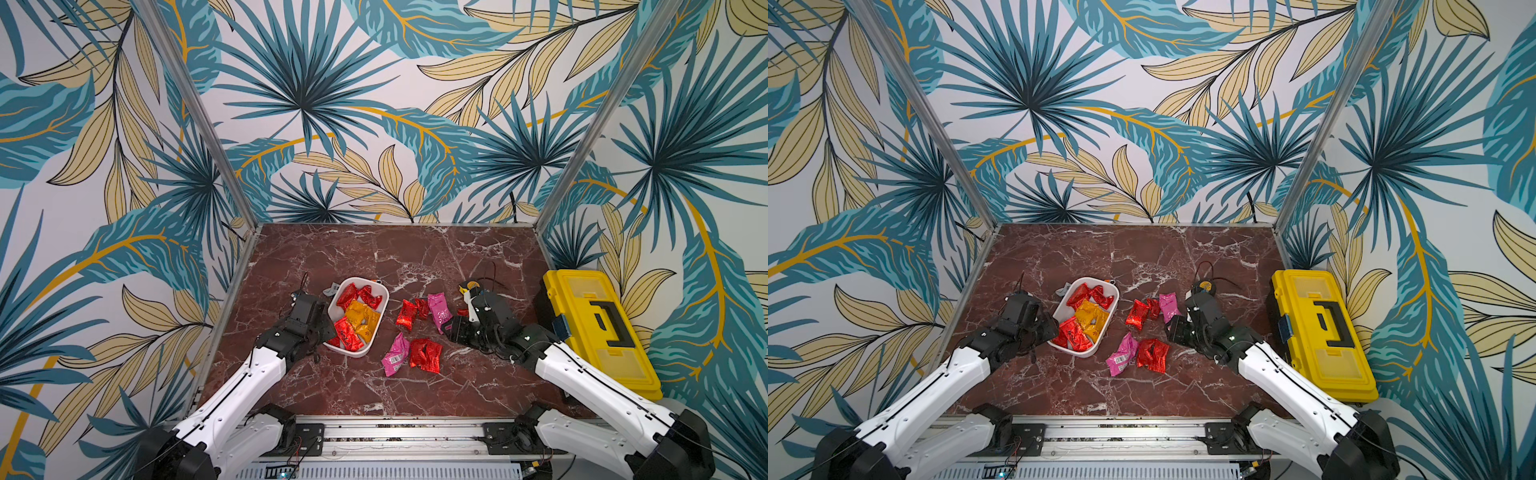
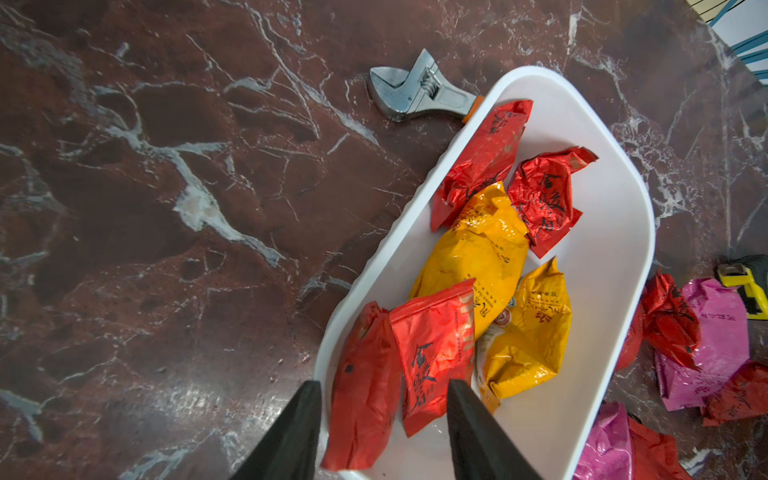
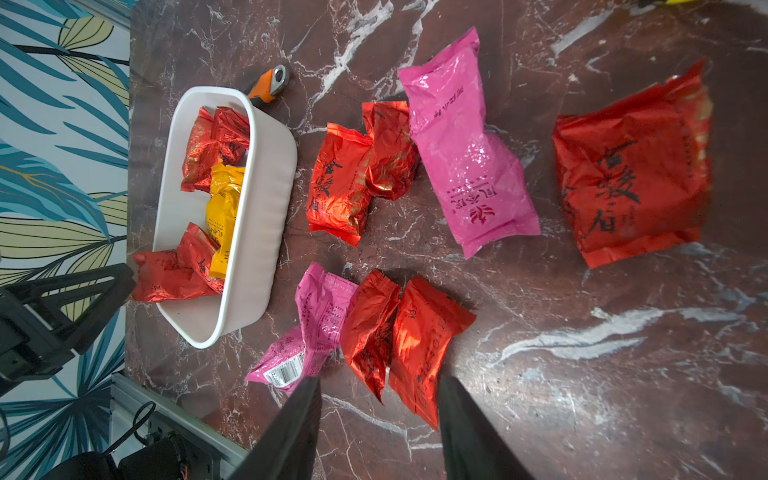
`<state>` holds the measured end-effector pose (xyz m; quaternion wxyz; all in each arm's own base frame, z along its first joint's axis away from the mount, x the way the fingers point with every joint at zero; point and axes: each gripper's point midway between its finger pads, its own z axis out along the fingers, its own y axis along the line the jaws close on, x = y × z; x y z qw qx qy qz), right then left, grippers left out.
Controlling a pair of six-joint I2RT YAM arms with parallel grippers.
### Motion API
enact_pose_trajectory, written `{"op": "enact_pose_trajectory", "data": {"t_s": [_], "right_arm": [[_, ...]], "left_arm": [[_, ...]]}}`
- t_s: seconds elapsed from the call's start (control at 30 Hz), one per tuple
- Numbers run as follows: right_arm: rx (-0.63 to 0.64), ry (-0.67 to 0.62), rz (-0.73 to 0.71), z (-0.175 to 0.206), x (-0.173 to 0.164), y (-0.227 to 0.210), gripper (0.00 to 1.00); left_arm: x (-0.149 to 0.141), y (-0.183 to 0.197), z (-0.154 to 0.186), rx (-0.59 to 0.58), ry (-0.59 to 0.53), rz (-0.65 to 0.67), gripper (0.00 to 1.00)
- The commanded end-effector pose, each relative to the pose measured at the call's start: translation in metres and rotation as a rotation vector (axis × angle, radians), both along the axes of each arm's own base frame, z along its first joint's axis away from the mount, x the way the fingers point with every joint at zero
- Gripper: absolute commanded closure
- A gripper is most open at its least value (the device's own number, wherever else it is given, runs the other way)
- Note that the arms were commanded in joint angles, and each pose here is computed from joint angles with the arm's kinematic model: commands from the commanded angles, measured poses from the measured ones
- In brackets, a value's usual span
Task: Take the tea bags out of the storage box
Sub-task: Pick up the tea bag from the storage box.
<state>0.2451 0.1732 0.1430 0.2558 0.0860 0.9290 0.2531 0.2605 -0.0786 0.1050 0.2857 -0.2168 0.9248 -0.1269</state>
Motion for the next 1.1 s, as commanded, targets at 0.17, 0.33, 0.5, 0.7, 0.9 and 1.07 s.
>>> {"op": "enact_pose_trajectory", "data": {"t_s": [0.17,0.33,0.5,0.7,0.9,1.07], "right_arm": [[0.027,0.000,-0.007,0.002,0.000,0.002,0.49],[0.033,-0.002,-0.007,0.003,0.001,0.003,0.49],[0.041,-0.005,-0.009,0.004,0.001,0.004,0.49],[0.049,-0.017,-0.012,0.010,0.003,0.005,0.49],[0.059,-0.045,-0.001,0.022,0.007,0.008,0.49],[0.069,-0.095,0.031,0.039,0.011,0.013,0.49]], "left_arm": [[0.000,0.001,-0.013,0.006,0.014,-0.008,0.51],[0.000,-0.002,-0.014,-0.006,0.011,-0.023,0.65],[-0.001,0.000,-0.014,0.007,0.015,-0.025,0.77],[0.000,0.000,-0.003,0.017,-0.009,-0.038,0.94],[-0.001,0.000,0.028,0.049,-0.047,-0.094,1.00],[-0.008,0.002,0.060,0.095,-0.098,-0.178,1.00]]}}
